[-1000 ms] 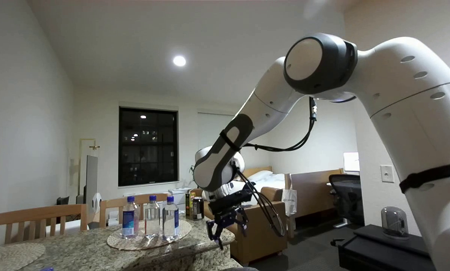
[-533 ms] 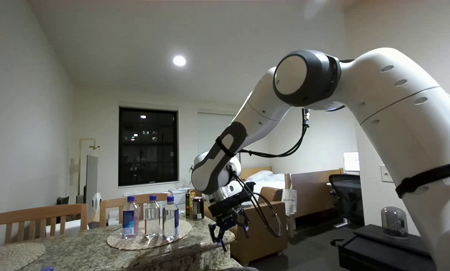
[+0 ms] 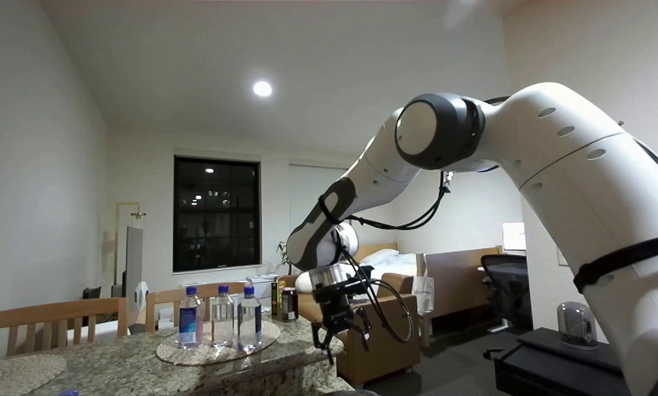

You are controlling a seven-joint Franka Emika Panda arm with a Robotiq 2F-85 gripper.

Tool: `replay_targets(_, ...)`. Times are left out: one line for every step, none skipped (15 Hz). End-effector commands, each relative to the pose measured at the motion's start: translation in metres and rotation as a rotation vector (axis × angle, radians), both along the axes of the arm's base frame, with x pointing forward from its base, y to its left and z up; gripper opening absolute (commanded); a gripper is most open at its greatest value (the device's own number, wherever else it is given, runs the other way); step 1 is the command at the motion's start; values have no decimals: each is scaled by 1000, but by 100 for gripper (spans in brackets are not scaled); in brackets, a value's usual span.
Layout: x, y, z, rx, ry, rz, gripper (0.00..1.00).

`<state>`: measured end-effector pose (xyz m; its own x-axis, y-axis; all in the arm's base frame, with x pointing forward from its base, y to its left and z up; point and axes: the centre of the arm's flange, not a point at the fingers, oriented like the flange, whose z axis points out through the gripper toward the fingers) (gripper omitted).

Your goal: Move the grey towel to the left.

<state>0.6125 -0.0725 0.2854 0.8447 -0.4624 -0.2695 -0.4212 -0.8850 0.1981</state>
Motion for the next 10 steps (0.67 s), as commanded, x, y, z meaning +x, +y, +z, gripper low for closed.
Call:
replay_targets(11, -23, -4, 103, 13, -39, 100)
replay_targets(11, -26, -3, 97, -17, -60, 100)
replay_targets(10, -27, 2, 88, -46, -71, 100)
replay_targets(7, -21, 13, 75, -97, -81, 100)
replay_targets(10, -25, -2, 61, -37, -61, 100)
replay_targets(12, -26, 2, 61, -60, -63, 100)
replay_targets(13, -24, 6, 61, -72, -62, 100)
replay_targets(14, -23, 8, 61, -76, -60, 100)
replay_targets(14, -23, 10, 61, -78, -60, 100)
replay_targets(14, -23, 10, 61, -78, -60, 100)
